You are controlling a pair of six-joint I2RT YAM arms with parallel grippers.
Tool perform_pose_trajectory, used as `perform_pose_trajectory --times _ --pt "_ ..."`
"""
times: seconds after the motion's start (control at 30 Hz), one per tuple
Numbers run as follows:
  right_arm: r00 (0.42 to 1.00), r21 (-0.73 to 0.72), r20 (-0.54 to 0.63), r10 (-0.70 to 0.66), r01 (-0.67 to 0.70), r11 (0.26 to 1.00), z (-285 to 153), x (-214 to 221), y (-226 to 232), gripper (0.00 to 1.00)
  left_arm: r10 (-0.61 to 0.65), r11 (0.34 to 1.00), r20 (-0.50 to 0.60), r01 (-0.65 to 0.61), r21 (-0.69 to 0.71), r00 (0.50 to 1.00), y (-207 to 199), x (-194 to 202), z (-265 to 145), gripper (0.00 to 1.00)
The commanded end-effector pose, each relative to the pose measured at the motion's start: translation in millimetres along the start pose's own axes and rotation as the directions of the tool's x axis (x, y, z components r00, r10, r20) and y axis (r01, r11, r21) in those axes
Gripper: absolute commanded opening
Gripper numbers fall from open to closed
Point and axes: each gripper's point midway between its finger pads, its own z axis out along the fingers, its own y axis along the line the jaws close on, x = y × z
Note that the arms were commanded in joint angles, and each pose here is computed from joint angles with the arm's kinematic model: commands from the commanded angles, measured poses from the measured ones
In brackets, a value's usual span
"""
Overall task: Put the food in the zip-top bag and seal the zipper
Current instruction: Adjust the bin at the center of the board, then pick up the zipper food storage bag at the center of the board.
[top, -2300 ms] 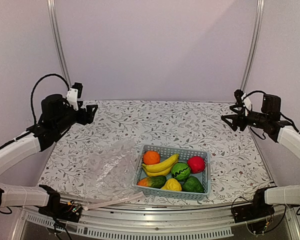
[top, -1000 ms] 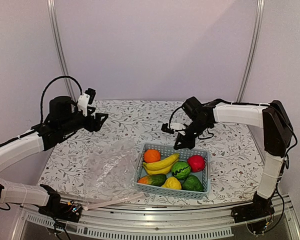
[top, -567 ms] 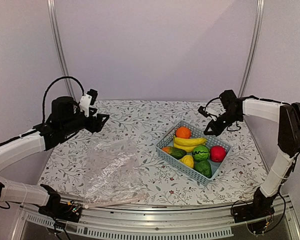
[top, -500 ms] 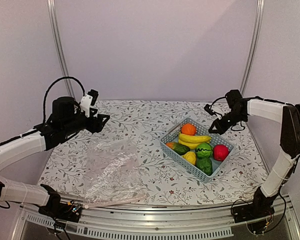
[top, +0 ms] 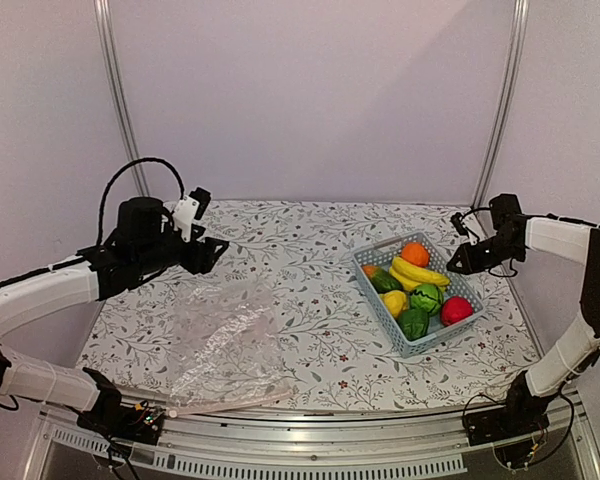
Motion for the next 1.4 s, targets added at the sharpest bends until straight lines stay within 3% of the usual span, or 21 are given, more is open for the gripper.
perform_pose_trajectory --times 0.0,0.07,0.13,0.2,0.3,0.43,0.53,0.57,0.6,0.63,0.67,0.8,0.93,1.07,1.13,1.27,1.37 --pt "1.000 -0.123 -0.018 -0.004 0.002 0.992 -6.9 14.6 28.7 0.23 0.039 0.999 -0.020 -0.039 -0.021 0.999 -1.0 0.7 -0.8 0.72" --pt "0.999 -0.114 -0.040 -0.009 0.005 0.994 -11.9 24.9 30.4 0.38 0.045 0.999 -0.015 -0.045 -0.027 0.999 -0.9 -0.9 -2.4 0.72" --pt "0.999 -0.107 -0.048 -0.026 0.021 0.994 -20.6 31.7 34.3 0.43 0.051 0.999 0.012 -0.051 -0.008 0.999 -7.2 -8.4 -7.9 0.74" --pt "0.997 -0.104 -0.061 -0.046 0.040 0.994 -27.4 39.2 37.8 0.45 0.099 0.995 0.036 -0.100 0.013 0.994 -23.3 -20.0 -18.6 0.74" --pt "0.997 -0.039 0.000 -0.077 0.076 0.996 -47.4 30.8 27.6 0.47 0.198 0.979 -0.010 -0.197 0.048 0.980 -58.5 -22.9 -30.4 0.74" --pt "0.985 -0.018 0.089 -0.145 0.147 0.989 -70.0 12.4 36.0 0.48 0.211 0.964 -0.080 -0.193 0.182 0.974 -121.3 -21.0 -51.3 0.75" --pt "0.960 -0.023 0.180 -0.213 0.221 0.975 -81.4 -4.6 45.3 0.48 0.279 0.947 -0.138 -0.249 0.202 0.950 -157.9 -11.7 -67.3 0.76" --pt "0.950 -0.025 0.212 -0.232 0.242 0.970 -82.9 -9.6 47.6 0.48 0.307 0.940 -0.166 -0.272 0.204 0.937 -167.5 -4.7 -71.8 0.77" --pt "0.937 -0.030 0.246 -0.246 0.262 0.965 -85.2 -14.9 51.2 0.48 0.349 0.929 -0.197 -0.309 0.205 0.916 -177.5 5.8 -77.8 0.92" --pt "0.924 -0.032 0.281 -0.259 0.278 0.960 -86.6 -20.1 53.6 0.48 0.363 0.929 -0.221 -0.332 0.166 0.905 -179.7 11.0 -79.0 0.99" --pt "0.914 -0.035 0.312 -0.258 0.283 0.959 -86.4 -24.1 55.0 0.48 0.374 0.927 -0.244 -0.353 0.128 0.895 -181.3 16.9 -80.5 1.00" --pt "0.893 -0.116 0.397 -0.212 0.278 0.954 -91.2 -34.5 70.4 0.48 0.437 0.897 -0.300 -0.437 0.071 0.848 -200.1 48.6 -85.0 1.00" --pt "0.892 -0.045 0.391 -0.228 0.266 0.963 -87.8 -29.3 59.4 0.48 0.520 0.843 -0.365 -0.533 0.074 0.772 -221.1 89.5 -93.6 0.99" --pt "0.892 -0.045 0.386 -0.234 0.272 0.961 -88.4 -16.9 62.9 0.48 0.512 0.817 -0.490 -0.575 0.024 0.706 -227.1 126.7 -99.6 0.87" --pt "0.881 -0.039 0.403 -0.248 0.288 0.957 -93.1 -17.3 65.9 0.48 0.531 0.778 -0.537 -0.629 0.001 0.656 -227.4 146.5 -104.4 0.81" --pt "0.871 -0.033 0.419 -0.258 0.298 0.954 -98.0 -19.8 68.3 0.48 0.589 0.663 -0.607 -0.749 -0.014 0.534 -222.3 181.8 -118.2 0.80" --pt "0.876 -0.040 0.411 -0.253 0.294 0.955 -95.3 -17.7 67.8 0.48 0.572 0.642 -0.643 -0.766 -0.035 0.509 -215.6 197.9 -126.7 0.80"
